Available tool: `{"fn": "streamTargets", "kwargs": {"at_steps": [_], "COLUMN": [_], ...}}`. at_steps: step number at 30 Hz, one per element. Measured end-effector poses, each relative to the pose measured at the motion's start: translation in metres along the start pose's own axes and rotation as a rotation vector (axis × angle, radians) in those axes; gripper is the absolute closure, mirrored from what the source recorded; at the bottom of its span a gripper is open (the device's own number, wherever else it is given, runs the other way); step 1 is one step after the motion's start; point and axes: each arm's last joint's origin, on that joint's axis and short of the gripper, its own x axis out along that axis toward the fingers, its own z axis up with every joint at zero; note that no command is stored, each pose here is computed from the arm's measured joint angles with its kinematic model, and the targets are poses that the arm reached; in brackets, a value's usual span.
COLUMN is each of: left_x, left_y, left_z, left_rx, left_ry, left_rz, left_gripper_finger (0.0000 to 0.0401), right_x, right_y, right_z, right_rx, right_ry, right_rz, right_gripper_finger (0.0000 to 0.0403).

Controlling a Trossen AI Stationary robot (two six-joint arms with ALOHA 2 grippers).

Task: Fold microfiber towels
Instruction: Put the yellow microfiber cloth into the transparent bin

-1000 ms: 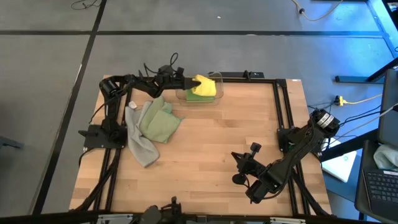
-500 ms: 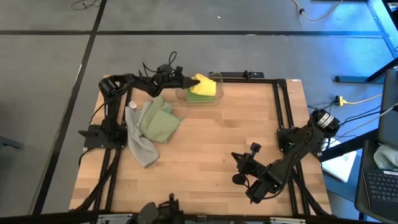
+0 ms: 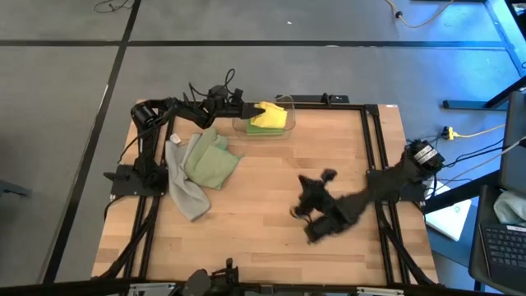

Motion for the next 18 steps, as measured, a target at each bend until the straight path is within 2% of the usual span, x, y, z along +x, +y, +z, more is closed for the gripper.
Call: {"fn": "streamTargets", "kwargs": {"at_steps": [4, 6, 7, 9, 11, 13, 18], "left_x": [0.0, 0.0, 0.0, 0.0, 0.0, 0.0, 0.0], "left_y": [0.0, 0.0, 0.0, 0.0, 0.0, 0.0, 0.0], "left_z": [0.0, 0.0, 0.0, 0.0, 0.0, 0.0, 0.0], "left_rx": [0.013, 0.023, 0.024, 0.029, 0.046, 0.067, 0.111], "left_ry": [0.002, 0.001, 0.001, -0.001, -0.002, -0.001, -0.01], "left_rz": [-0.002, -0.002, -0.001, 0.0, 0.001, 0.0, 0.007], "left_gripper_finger": [0.0201, 0.0201, 0.0201, 0.0202, 0.0203, 0.0203, 0.0203], "right_x": [0.04, 0.062, 0.075, 0.103, 0.125, 0.14, 0.173], "right_y": [-0.017, -0.031, -0.038, -0.05, -0.063, -0.081, -0.133], "right_z": [0.012, 0.02, 0.024, 0.034, 0.045, 0.053, 0.055], "right_rx": [-0.147, -0.153, -0.153, -0.135, -0.092, -0.054, -0.096], "right_ry": [0.07, 0.12, 0.148, 0.166, 0.105, 0.024, -0.048], "right_rz": [-0.079, -0.072, -0.036, 0.112, 0.281, 0.368, 0.259], "right_gripper_finger": [0.0389, 0.0397, 0.0397, 0.0397, 0.0399, 0.0397, 0.0345]}}
